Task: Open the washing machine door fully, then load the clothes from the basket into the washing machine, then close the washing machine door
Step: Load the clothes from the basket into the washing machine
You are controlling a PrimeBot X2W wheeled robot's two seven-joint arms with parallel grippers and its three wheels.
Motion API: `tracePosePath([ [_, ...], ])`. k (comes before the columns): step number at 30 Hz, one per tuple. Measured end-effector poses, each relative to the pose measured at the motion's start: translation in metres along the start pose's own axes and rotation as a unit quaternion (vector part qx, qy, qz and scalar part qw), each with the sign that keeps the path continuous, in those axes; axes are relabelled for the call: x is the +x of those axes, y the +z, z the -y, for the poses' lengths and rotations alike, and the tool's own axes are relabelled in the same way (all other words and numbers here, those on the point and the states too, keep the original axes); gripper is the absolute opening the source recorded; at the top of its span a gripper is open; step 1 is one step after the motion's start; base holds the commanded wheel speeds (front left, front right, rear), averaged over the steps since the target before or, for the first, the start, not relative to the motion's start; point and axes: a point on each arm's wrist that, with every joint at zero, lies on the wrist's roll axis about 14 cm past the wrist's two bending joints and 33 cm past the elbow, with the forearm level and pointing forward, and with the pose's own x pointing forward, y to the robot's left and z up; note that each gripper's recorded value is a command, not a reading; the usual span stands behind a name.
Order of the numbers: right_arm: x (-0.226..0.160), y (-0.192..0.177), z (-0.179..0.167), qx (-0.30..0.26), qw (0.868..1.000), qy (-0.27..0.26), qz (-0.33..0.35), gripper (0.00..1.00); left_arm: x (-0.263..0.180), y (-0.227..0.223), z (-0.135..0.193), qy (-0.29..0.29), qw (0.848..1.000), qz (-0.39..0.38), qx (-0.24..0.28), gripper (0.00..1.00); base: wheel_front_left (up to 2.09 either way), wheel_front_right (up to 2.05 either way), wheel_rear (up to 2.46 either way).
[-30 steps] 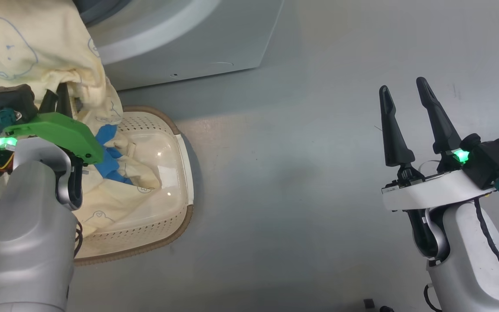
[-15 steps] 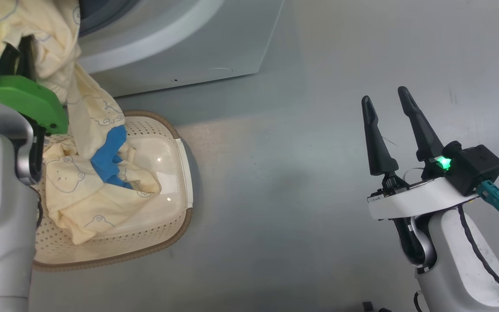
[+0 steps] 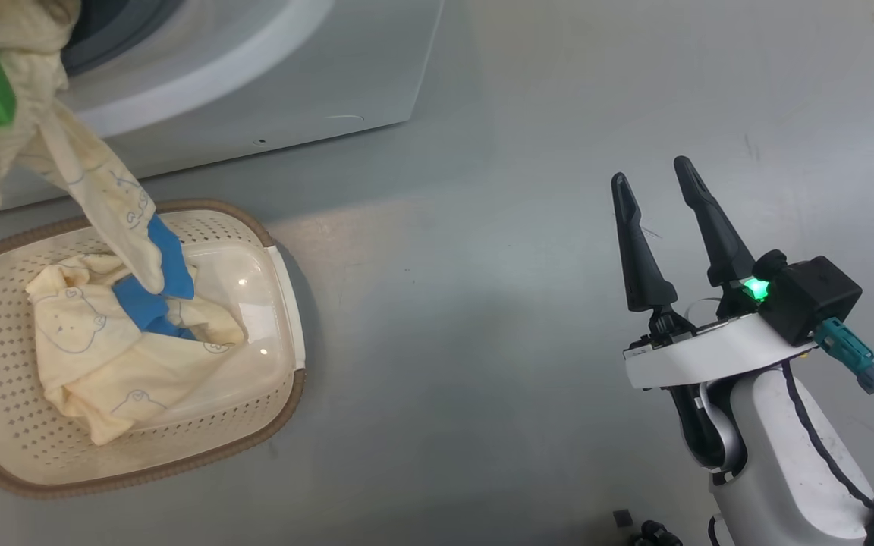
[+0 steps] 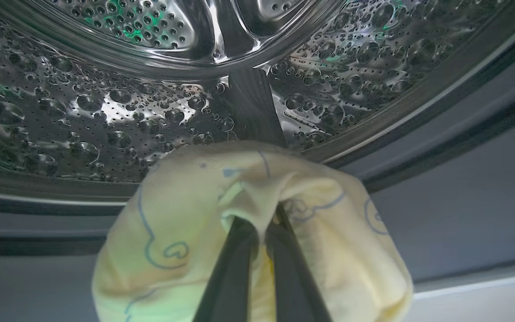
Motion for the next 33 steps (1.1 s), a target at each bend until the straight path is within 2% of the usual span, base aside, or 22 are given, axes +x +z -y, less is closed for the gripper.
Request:
tracePosePath([
  [6, -0.001, -0.007, -0.001, 0.008, 1.000, -0.001, -0.008, 1.00, 0.013, 0.019, -0.015, 0.014, 0.999, -0.031, 0.004, 0.00, 0.00, 0.00, 0.00],
  [12, 0.002, -0.010, 0.003, 0.012, 1.000, -0.006, -0.011, 1.00, 0.024, 0.053, -0.035, 0.045, 0.999, -0.007, 0.004, 0.00, 0.00, 0.00, 0.00],
  [24, 0.006, -0.021, 0.019, 0.012, 0.999, -0.022, -0.025, 1.00, 0.048, 0.119, -0.042, 0.078, 0.989, 0.108, 0.062, 0.00, 0.00, 0.00, 0.00],
  [28, 0.010, -0.020, 0.023, 0.009, 0.999, -0.024, -0.024, 1.00, 0.050, 0.142, -0.044, 0.090, 0.978, 0.166, 0.085, 0.00, 0.00, 0.00, 0.00],
  [33, 0.008, -0.026, 0.030, 0.005, 0.999, -0.033, -0.033, 1.00, 0.049, 0.172, -0.028, 0.081, 0.960, 0.249, 0.103, 0.00, 0.00, 0.00, 0.00],
])
